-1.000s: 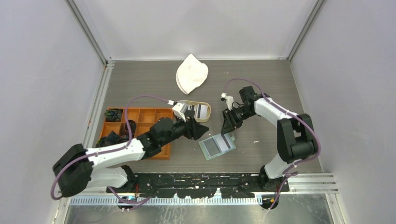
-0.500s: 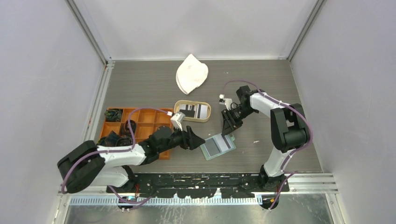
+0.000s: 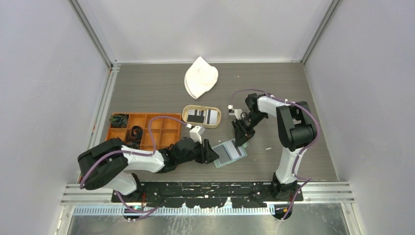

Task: Put the credit cards into the card holder
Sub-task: Insert the credit card into the card holder.

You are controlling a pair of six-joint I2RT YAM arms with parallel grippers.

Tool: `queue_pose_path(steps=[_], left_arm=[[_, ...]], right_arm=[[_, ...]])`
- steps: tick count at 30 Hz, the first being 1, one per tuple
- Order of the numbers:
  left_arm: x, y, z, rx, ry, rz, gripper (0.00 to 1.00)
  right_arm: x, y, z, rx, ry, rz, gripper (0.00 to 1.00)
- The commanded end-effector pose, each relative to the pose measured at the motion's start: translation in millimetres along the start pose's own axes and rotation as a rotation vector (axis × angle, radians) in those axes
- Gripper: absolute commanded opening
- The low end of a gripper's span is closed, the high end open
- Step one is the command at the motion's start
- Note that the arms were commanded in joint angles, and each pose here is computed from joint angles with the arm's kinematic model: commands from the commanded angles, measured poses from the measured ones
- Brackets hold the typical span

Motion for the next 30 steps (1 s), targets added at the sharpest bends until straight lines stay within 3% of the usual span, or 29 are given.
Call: queue_pose_path(steps=[1,14,30], left_arm=[[-5.2,-9.1,-4.8,-0.052,-0.002,-0.038,0.45],[1.0,-23.2,7.0,-0.151,-0.003,0.004,0.43],[1.1,-24.7,8.5,-0.181,-0.011,0.012,0.41]], right_arm=[[-5.9,4.8,0.9,0.032,0.006,0.019,0.34],[-8.0,-1.1,1.7,-0.010,-0.019,0.055,0.37],[-13.3,15.7,14.4,-0.208,-0.023,-0.064,0.31]])
Point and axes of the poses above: each gripper's point midway between its finger pads, its own y axis back along the fingers, its own z axis along the line the jaws close on, x = y × z, the point moved 10 cm from there along y, back along the fingers, and after that the axes turned 15 degrees about y, right-handed, at the moved point
